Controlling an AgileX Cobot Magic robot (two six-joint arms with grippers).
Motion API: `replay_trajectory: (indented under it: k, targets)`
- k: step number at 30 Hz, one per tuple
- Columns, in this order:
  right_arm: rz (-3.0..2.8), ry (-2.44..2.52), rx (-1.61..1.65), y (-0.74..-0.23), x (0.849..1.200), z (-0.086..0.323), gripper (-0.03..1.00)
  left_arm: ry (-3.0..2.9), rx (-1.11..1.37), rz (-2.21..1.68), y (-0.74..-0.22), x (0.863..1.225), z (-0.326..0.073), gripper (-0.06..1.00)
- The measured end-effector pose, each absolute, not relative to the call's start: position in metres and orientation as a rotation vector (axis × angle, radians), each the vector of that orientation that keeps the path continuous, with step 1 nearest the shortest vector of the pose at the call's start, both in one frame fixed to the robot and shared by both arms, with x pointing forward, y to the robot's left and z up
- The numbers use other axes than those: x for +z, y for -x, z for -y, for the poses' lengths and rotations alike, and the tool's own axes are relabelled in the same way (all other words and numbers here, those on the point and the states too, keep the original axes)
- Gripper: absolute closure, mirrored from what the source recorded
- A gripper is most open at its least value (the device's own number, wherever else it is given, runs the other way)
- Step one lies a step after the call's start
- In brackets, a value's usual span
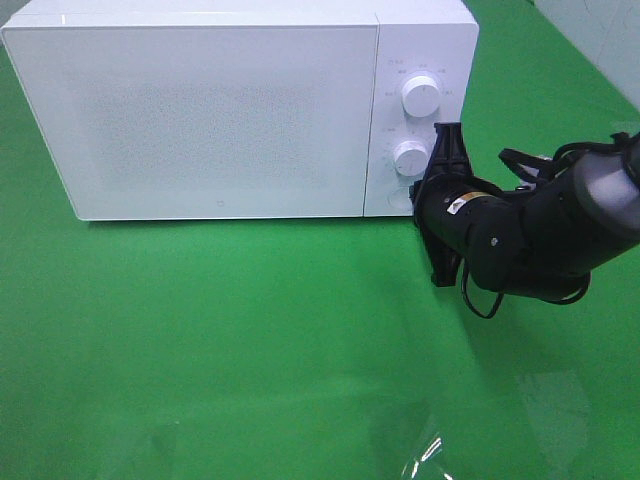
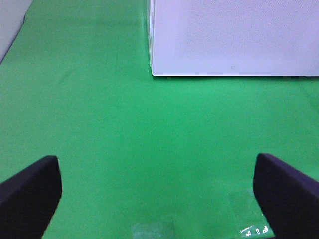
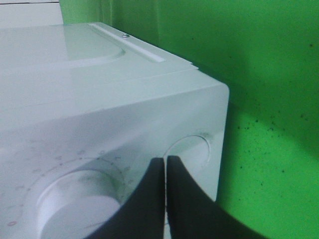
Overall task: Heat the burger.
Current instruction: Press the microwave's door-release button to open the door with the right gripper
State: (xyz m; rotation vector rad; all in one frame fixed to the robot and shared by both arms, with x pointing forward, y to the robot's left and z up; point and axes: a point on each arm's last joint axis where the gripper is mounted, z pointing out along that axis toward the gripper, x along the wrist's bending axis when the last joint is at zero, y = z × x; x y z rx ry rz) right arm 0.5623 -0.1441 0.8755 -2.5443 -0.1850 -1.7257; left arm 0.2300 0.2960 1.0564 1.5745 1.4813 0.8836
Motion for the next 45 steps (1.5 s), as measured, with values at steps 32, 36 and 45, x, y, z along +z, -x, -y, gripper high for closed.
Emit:
replay_trajectory:
  k: [32, 36, 45]
  targets:
    - [0.168, 2.532, -1.693, -0.581, 0.855, 0.131, 0.96, -1.574, 0.884, -1.481, -0.230, 1.056, -0.296, -0.01]
    - [0.157, 2.527, -1.713, -0.581, 0.855, 0.132, 0.96, -1.574, 0.884, -1.481, -0.230, 1.056, -0.296, -0.01]
    - [0.083, 2.533, -1.779, -0.581, 0.856, 0.134, 0.96, -1.574, 0.884, -1.481, -0.230, 1.056, -0.296, -0.01]
